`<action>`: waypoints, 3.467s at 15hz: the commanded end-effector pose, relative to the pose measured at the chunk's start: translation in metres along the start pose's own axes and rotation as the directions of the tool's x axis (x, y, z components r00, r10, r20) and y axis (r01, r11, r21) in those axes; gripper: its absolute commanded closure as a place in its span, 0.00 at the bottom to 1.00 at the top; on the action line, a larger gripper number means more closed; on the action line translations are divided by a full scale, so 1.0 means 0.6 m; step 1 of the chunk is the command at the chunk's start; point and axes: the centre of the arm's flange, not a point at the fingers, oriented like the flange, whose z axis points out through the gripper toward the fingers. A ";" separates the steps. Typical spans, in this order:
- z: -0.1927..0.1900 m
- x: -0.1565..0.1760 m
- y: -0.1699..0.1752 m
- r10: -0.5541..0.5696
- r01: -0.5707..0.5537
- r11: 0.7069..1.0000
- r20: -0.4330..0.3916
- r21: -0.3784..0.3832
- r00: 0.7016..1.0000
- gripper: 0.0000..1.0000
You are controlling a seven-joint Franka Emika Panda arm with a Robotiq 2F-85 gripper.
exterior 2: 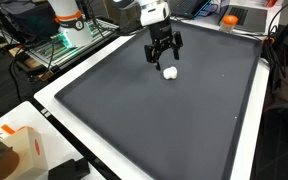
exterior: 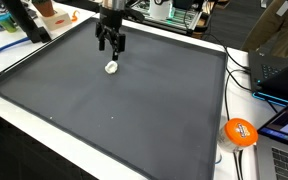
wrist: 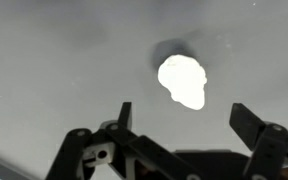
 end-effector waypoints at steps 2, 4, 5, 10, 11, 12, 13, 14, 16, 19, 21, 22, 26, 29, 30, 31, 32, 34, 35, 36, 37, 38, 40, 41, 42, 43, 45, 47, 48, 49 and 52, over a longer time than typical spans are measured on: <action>0.005 -0.044 -0.030 -0.020 0.016 0.999 -0.093 -0.050 0.995 0.00; 0.007 -0.055 -0.042 -0.017 0.012 0.999 -0.126 -0.040 0.992 0.00; 0.009 -0.061 -0.048 -0.010 0.005 0.999 -0.137 -0.037 0.991 0.00; 0.034 -0.090 -0.040 0.072 -0.086 0.993 -0.161 -0.086 0.984 0.00; 0.038 -0.090 -0.032 0.110 -0.125 0.987 -0.143 -0.102 0.984 0.00; 0.034 -0.090 -0.029 0.107 -0.113 0.992 -0.105 -0.060 0.989 0.00; 0.038 -0.071 -0.040 0.065 -0.077 0.994 -0.135 -0.084 0.989 0.00; 0.041 -0.079 -0.039 0.072 -0.083 0.993 -0.125 -0.084 0.990 0.00; 0.041 -0.084 -0.038 0.079 -0.089 0.993 -0.118 -0.080 0.990 0.00; 0.046 -0.084 -0.035 0.113 -0.123 0.990 -0.136 -0.070 0.984 0.00; 0.051 -0.088 -0.032 0.123 -0.133 0.989 -0.144 -0.062 0.982 0.00; 0.051 -0.091 -0.031 0.124 -0.134 0.989 -0.148 -0.059 0.981 0.00; 0.047 -0.111 -0.015 0.103 -0.119 0.991 -0.227 -0.057 0.968 0.00; 0.043 -0.122 -0.009 0.082 -0.098 0.994 -0.278 -0.044 0.957 0.00; 0.042 -0.127 -0.012 0.075 -0.090 0.995 -0.289 -0.036 0.954 0.00; 0.042 -0.133 -0.017 0.064 -0.077 0.997 -0.298 -0.030 0.952 0.00; 0.043 -0.138 -0.021 0.054 -0.066 0.997 -0.307 -0.028 0.950 0.00; 0.048 -0.146 -0.028 0.045 -0.056 0.998 -0.322 -0.027 0.946 0.00; 0.051 -0.150 -0.031 0.044 -0.056 0.998 -0.331 -0.029 0.943 0.00; 0.054 -0.152 -0.033 0.047 -0.061 0.998 -0.337 -0.030 0.940 0.00; 0.057 -0.154 -0.034 0.052 -0.067 0.997 -0.347 -0.032 0.936 0.00; 0.060 -0.156 -0.035 0.055 -0.071 0.997 -0.354 -0.033 0.934 0.00; 0.064 -0.157 -0.034 0.062 -0.083 0.996 -0.373 -0.041 0.926 0.00; 0.064 -0.159 -0.035 0.063 -0.087 0.995 -0.380 -0.046 0.923 0.00; 0.064 -0.161 -0.036 0.063 -0.089 0.995 -0.389 -0.050 0.919 0.00; 0.065 -0.163 -0.037 0.062 -0.092 0.994 -0.399 -0.056 0.915 0.00; 0.067 -0.169 -0.038 0.055 -0.092 0.993 -0.417 -0.070 0.907 0.00; 0.058 -0.167 -0.033 0.065 -0.107 0.991 -0.424 -0.076 0.903 0.00; 0.039 -0.157 -0.019 0.072 -0.116 0.990 -0.414 -0.082 0.907 0.00; 0.023 -0.146 -0.006 0.060 -0.097 0.992 -0.392 -0.075 0.918 0.00; -0.060 -0.083 0.043 0.030 -0.032 0.999 -0.371 0.000 0.928 0.00</action>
